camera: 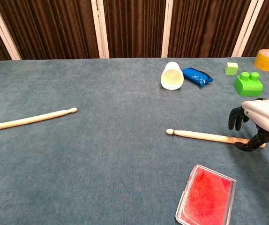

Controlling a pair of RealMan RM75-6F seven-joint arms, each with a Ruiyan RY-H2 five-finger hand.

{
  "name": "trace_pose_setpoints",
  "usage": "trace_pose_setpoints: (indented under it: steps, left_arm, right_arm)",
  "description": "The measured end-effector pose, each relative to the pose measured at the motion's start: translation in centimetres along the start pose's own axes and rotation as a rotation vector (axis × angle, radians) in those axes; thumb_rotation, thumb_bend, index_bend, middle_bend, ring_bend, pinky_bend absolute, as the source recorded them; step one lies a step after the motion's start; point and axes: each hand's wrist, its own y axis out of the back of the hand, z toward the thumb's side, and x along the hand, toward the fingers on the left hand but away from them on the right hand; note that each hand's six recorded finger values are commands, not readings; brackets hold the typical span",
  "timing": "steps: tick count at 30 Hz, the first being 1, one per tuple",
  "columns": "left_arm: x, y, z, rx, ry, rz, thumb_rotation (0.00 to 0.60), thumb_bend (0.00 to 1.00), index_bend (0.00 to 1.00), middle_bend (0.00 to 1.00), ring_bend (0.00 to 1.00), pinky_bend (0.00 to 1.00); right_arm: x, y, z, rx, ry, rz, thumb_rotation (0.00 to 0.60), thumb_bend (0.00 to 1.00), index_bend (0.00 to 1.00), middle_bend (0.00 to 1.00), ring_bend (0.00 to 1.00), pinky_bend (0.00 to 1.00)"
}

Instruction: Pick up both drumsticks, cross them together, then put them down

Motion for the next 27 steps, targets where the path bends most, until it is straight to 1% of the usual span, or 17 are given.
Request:
trace_pose_setpoints:
  steps: [7,14,27]
  left_arm:
    - [0.0,-0.1,0.1,0.004,-0.002,-0.003,0.600,0.29,0.12,0.00,0.00,0.00]
    - [0.1,-0.1,0.0,0.003,0.004,-0.004,0.600,0.29,0.12,0.00,0.00,0.00]
    - [0.2,-0.2,-0.1,0.006,0.005,-0.009,0.600,0.29,0.12,0.00,0.00,0.00]
  right_arm:
    - [-0.2,0.0,0.6,0.023,0.008,-0.006,0.600,0.35,0.44,0.44,0.31,0.01]
    - [-0.5,-0.5,1.1,0.042,0.009,0.000,0.600,0.35,0.45,0.46,0.32,0.01]
    - [-0.9,-1.3,0.9,0.058,-0.005,0.005,0.600,0.36,0.47,0.50,0.33,0.01]
